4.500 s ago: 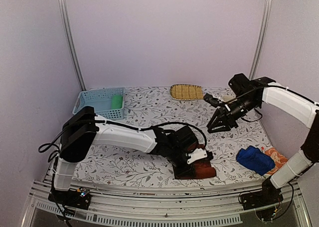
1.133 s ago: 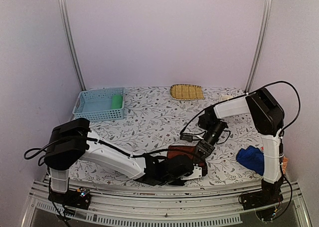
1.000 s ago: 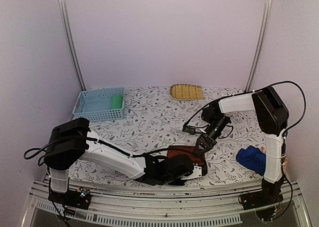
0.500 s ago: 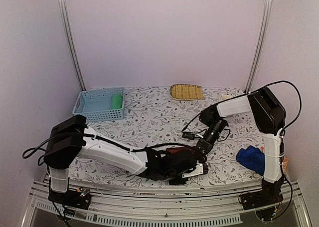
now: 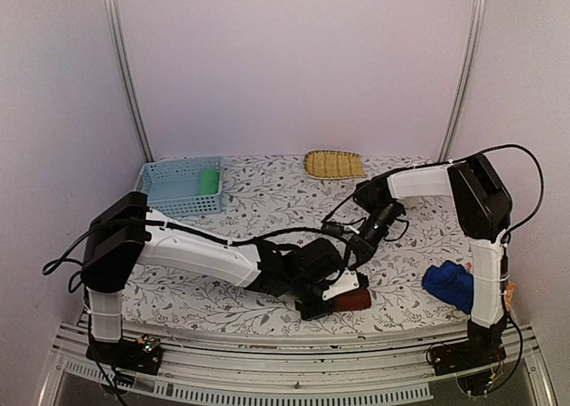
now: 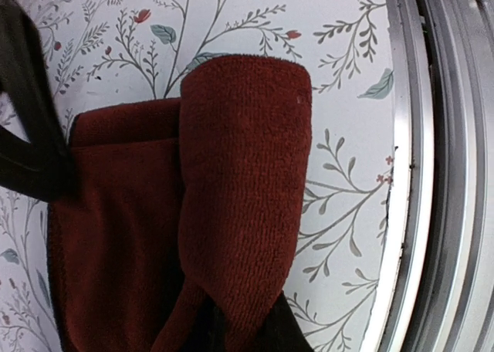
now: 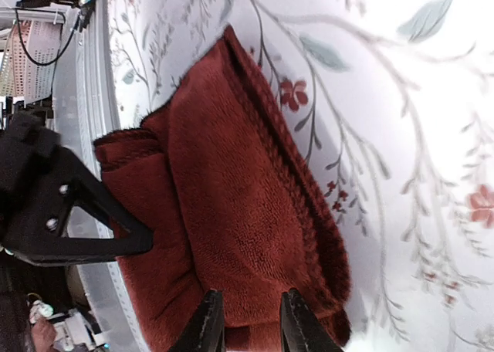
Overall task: Roll the towels
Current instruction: Roll the towel at the center of the board.
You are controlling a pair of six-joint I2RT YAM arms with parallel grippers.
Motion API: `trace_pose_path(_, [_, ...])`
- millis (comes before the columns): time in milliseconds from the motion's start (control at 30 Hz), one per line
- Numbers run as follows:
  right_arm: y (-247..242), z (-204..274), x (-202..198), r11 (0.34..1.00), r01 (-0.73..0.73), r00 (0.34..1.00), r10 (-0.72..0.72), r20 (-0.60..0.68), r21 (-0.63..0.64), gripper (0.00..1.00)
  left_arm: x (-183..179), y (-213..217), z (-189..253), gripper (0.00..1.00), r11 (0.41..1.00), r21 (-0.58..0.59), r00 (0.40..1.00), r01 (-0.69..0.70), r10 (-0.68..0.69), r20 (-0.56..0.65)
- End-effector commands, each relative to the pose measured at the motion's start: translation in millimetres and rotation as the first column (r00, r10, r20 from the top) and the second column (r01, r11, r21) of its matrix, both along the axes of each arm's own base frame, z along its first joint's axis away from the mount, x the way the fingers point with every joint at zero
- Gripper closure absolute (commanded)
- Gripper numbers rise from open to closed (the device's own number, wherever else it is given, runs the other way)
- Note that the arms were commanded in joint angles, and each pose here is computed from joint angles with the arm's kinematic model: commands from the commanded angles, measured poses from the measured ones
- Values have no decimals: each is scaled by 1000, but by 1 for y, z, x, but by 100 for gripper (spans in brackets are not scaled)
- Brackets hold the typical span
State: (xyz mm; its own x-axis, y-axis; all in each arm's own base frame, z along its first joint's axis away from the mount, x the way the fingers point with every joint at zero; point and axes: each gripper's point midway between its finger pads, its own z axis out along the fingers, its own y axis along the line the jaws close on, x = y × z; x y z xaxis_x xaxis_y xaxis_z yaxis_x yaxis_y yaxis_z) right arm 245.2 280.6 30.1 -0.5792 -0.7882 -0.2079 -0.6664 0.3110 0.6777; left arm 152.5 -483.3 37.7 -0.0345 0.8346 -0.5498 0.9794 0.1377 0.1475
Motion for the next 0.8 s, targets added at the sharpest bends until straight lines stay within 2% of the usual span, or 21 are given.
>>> trace_pose_path(0, [-5, 101, 50, 984, 33, 966, -77, 247, 176, 70, -19, 12, -19, 100, 999, 41, 957, 0, 12, -289])
trace_pose_path(167, [-22, 173, 61, 967, 40, 880, -154, 449, 253, 68, -23, 9, -23, 99, 999, 32, 878, -11, 25, -478])
trace_pose_path(333, [-31, 207, 36, 948, -22, 803, -173, 570, 317, 68, -19, 8, -34, 98, 996, 78, 789, -49, 86, -609])
trace_pose_path(467, [-41, 224, -2, 923, -124, 757, -149, 636, 364, 65, -12, 11, -43, 97, 989, 109, 710, -95, 144, -689])
trace_pose_path(600, [-43, 211, -35, 918, -226, 715, -72, 695, 328, 52, -2, 14, -48, 97, 979, 143, 640, -142, 201, -742])
trace_pose_path(767, [-34, 157, -61, 936, -303, 693, 87, 716, 180, 52, 8, 14, -49, 97, 973, 141, 596, -183, 224, -771])
